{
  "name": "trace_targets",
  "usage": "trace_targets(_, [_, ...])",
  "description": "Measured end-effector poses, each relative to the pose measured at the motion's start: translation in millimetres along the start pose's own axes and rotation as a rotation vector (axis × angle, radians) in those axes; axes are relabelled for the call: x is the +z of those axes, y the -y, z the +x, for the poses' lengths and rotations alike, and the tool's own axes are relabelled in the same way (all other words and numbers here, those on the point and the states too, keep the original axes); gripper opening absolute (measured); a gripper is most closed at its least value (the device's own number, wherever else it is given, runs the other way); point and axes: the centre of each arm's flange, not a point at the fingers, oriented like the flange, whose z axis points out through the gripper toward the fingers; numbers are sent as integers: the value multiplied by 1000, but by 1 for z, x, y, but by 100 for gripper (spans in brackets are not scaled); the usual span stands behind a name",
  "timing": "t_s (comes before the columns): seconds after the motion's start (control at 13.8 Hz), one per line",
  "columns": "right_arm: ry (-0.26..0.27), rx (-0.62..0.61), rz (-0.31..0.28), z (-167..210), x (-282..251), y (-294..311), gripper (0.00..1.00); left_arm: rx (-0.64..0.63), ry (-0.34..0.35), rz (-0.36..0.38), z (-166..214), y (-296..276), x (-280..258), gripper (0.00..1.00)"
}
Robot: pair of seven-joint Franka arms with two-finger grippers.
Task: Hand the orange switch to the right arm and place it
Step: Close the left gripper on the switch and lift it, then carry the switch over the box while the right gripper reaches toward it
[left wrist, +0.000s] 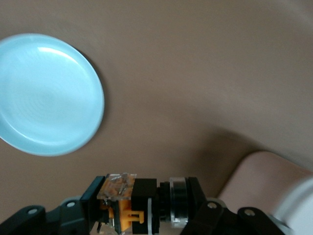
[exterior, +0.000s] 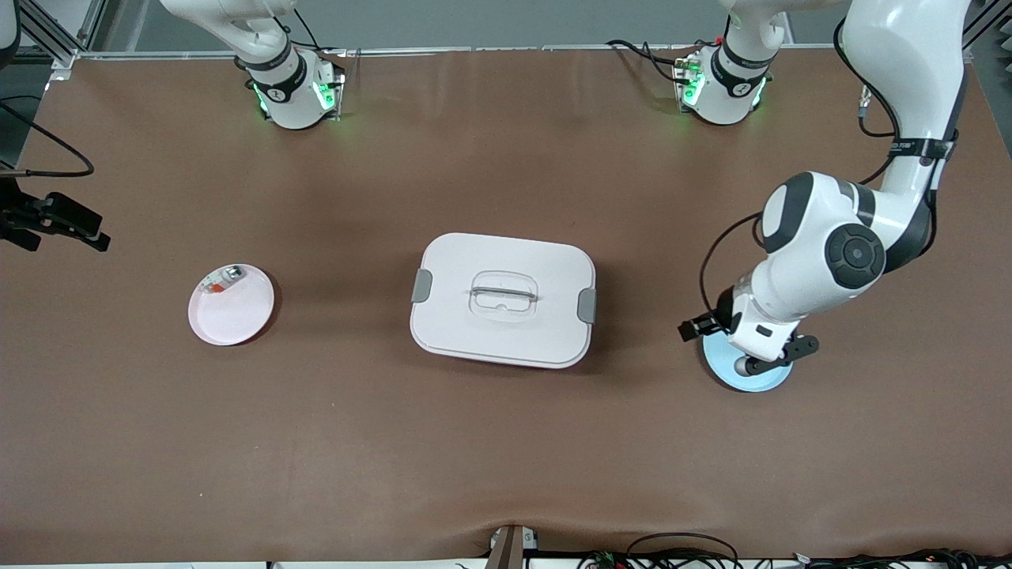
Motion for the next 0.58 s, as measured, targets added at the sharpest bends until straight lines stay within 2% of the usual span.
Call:
trace_targets(0.22, [3,-12,2,0,0,7,100,-106,67,-83,-20,-34,-19,72])
trace_targets(0.58, [22,-76,5,2,8,46,100,-258,143,-140,-65,-85,-31,72])
